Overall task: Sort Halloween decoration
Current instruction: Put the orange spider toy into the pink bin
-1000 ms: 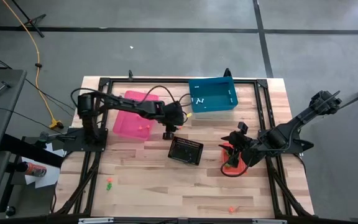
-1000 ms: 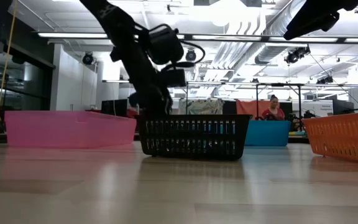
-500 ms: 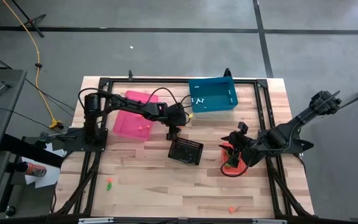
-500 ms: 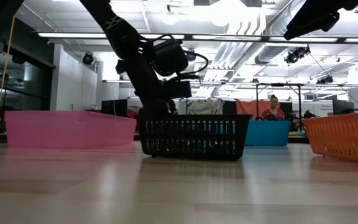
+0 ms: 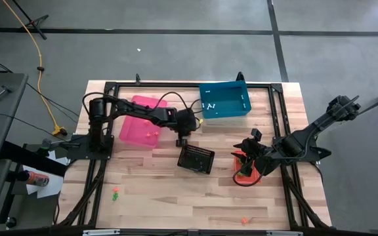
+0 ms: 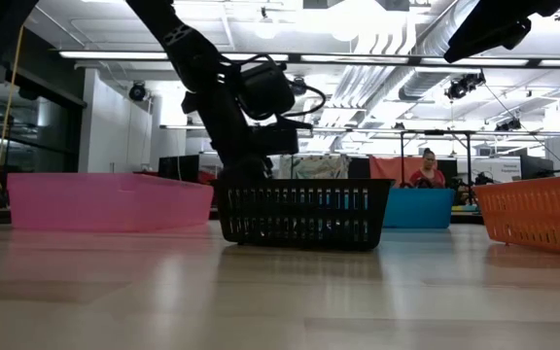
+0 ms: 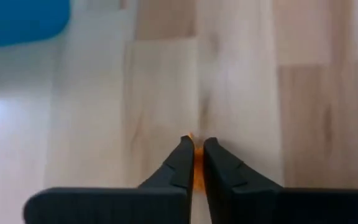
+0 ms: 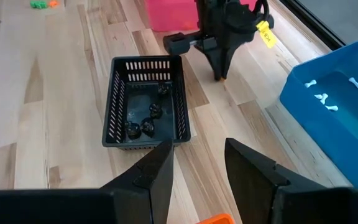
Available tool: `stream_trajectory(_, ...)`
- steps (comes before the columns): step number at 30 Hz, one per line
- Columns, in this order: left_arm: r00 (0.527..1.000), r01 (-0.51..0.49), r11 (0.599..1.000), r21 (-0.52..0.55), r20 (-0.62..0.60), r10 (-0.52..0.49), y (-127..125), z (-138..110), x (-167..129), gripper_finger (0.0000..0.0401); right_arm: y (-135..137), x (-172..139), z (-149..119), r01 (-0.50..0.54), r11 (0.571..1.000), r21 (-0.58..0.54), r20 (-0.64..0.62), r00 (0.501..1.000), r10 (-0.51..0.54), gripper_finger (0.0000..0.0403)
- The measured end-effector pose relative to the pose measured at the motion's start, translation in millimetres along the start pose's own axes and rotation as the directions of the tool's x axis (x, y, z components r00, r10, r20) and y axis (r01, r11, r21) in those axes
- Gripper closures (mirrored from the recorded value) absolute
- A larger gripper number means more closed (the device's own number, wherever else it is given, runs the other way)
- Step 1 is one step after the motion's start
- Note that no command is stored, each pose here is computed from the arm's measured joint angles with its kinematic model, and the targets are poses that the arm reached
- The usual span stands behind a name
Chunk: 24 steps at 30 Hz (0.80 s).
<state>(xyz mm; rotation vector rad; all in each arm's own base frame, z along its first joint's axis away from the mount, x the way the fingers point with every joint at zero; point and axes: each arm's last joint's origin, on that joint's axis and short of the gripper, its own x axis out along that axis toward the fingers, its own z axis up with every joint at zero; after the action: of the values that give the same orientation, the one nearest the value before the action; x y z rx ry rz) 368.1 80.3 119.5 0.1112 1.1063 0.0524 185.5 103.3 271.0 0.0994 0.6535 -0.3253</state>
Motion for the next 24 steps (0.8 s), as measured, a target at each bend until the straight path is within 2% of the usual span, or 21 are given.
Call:
stream_trajectory(6,0.999,-0.033,0.999,0.026,0.013,0.033,2.2,2.7,-21.1,0.04,0.0,0.0,0.0,0.0,1.0,0.002,0.0,1.0,0.0,0.0263)
stream_trajectory(15,0.992,-0.075,0.992,0.097,0.108,0.064,-6.2,14.7,-88.1,0.04,0.1,-0.1,-0.1,-0.006,1.0,0.001,-0.005,1.0,0.006,0.0263)
stream_trajectory(20,0.971,-0.091,0.992,0.09,0.227,0.069,-14.0,21.1,-130.7,0.04,0.2,0.0,-0.2,-0.006,1.0,0.0,-0.006,1.0,0.006,0.0263)
stream_trajectory(24,0.968,-0.069,0.996,0.063,0.245,0.052,-16.0,20.4,-141.3,0.0401,0.3,0.0,0.0,-0.008,1.0,0.002,-0.004,1.0,0.008,0.0263)
